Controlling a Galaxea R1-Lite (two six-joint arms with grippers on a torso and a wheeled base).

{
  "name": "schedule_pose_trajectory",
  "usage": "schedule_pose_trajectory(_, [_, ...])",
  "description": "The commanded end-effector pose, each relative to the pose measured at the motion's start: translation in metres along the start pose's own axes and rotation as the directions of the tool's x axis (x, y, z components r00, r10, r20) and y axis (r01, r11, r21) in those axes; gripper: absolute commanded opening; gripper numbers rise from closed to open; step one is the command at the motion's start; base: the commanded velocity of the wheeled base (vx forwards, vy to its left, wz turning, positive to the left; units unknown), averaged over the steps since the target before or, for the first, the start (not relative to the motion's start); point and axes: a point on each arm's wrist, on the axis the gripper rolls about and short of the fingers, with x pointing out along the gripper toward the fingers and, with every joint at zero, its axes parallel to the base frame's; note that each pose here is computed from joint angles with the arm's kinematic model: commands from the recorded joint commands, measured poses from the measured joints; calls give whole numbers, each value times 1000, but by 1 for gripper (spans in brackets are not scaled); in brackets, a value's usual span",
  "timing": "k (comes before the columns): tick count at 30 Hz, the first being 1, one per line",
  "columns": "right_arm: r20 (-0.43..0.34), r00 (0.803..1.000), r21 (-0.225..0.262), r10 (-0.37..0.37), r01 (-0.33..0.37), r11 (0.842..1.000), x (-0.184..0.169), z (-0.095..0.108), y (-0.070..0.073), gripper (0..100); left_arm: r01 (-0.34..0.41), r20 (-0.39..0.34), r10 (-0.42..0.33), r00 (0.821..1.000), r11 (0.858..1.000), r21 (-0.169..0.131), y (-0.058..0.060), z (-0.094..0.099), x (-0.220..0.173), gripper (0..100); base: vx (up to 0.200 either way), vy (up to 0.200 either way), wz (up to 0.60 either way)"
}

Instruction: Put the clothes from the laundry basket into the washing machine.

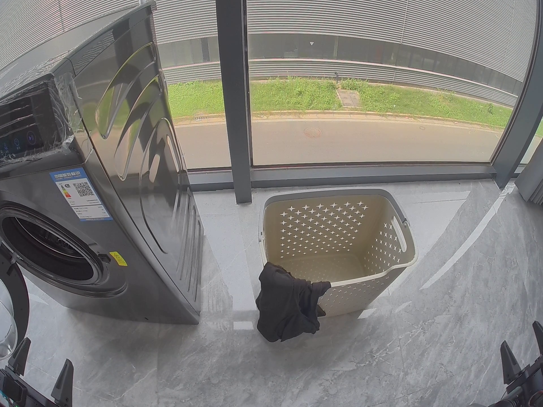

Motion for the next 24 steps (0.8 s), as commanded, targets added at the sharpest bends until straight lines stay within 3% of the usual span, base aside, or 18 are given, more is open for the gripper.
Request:
schedule_pose_trajectory(1, [-2,1000,-2,2,-2,1000,0,-2,0,100,0,-1,0,1000,1000,-1,0,-5,0,100,0,0,0])
schedule_pose_trajectory(10, [4,1000,-8,1,-1,1000,0,-2,0,100,-9,-2,9,1000,1000,22,0,-5,0,100,0,0,0])
schedule_pose_trajectory(15, [9,1000,-2,13,-13,1000,0,-2,0,100,-3,-1,3,1000,1000,-2,0,-5,0,100,0,0,0])
schedule_pose_trajectory(17, [71,997,-1,33,-33,999,-4,12,0,100,-8,0,8,1000,1000,-7,0,-5,0,100,0,0,0])
schedule_pose_trajectory(18, [182,983,0,39,-40,999,-13,46,0,100,-9,0,9,1000,1000,-7,0,-5,0,100,0,0,0])
schedule_pose_trajectory(19, [221,974,0,42,-43,999,-16,74,0,100,-9,0,9,1000,1000,-7,0,-5,0,100,0,0,0])
schedule_pose_trajectory(20, [225,973,0,45,-46,999,-16,86,0,100,-9,0,9,1000,1000,-7,0,-5,0,100,0,0,0])
schedule_pose_trajectory(21, [216,974,-3,62,-63,998,-10,117,-1,100,-9,0,9,1000,1000,-5,0,-5,0,100,0,0,0])
schedule_pose_trajectory(24, [136,978,-8,158,-159,987,8,136,1,100,-9,0,9,1000,1000,-4,0,-5,0,100,0,0,0])
